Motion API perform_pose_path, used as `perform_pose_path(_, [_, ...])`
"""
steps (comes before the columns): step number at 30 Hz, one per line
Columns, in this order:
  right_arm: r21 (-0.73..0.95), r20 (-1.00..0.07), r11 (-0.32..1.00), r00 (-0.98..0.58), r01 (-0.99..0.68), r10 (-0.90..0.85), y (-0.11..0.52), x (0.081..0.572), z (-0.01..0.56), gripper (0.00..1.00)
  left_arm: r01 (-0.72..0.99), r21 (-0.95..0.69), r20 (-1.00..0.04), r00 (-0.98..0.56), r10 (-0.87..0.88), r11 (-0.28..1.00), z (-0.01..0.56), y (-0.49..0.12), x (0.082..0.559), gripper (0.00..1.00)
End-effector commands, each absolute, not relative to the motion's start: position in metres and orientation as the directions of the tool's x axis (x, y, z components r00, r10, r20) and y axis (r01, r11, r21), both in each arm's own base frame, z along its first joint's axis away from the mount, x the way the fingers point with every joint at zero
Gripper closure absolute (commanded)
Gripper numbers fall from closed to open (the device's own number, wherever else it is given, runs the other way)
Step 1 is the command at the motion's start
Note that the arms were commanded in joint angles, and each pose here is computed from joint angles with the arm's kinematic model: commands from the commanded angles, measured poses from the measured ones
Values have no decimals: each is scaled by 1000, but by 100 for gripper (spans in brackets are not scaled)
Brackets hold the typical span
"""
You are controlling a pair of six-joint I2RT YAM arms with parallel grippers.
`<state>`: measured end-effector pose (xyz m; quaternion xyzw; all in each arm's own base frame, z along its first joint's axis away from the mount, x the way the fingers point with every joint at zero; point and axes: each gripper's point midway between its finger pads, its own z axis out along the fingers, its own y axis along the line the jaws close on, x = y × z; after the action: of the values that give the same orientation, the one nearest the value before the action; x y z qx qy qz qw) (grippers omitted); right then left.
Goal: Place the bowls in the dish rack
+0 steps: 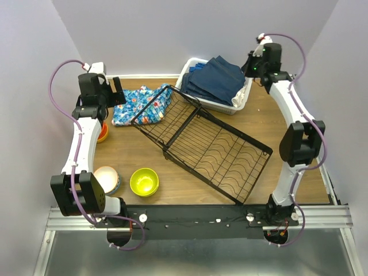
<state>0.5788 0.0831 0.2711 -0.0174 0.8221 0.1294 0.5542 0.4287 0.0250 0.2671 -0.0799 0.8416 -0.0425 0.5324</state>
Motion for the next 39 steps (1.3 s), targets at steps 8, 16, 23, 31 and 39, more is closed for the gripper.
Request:
perform_pose_path(8, [210, -807, 978, -565, -8, 169, 96, 591, 167, 99, -102, -102, -861, -490, -139, 989, 237, 29, 396, 1])
perform_pose_path(16, [181, -754, 975, -618, 129, 222, 78, 577, 130, 99, -116, -87, -850, -509, -135, 989, 224, 32, 389, 1])
perform_pose_path(23, [122, -724, 969, -649, 214, 235, 61, 564, 106, 99, -110, -104, -841, -520, -147, 988, 217, 30, 393, 1])
perform_pose_path(31, [90, -658, 925, -676, 368, 333, 4, 541, 75, 99, -107, -123, -832, -531, -161, 987, 211, 27, 393, 1])
perform_pose_path(39, [74, -711, 883, -596, 464, 373, -65, 561, 86, 99, -103, -137, -817, -551, -171, 985, 203, 24, 392, 1])
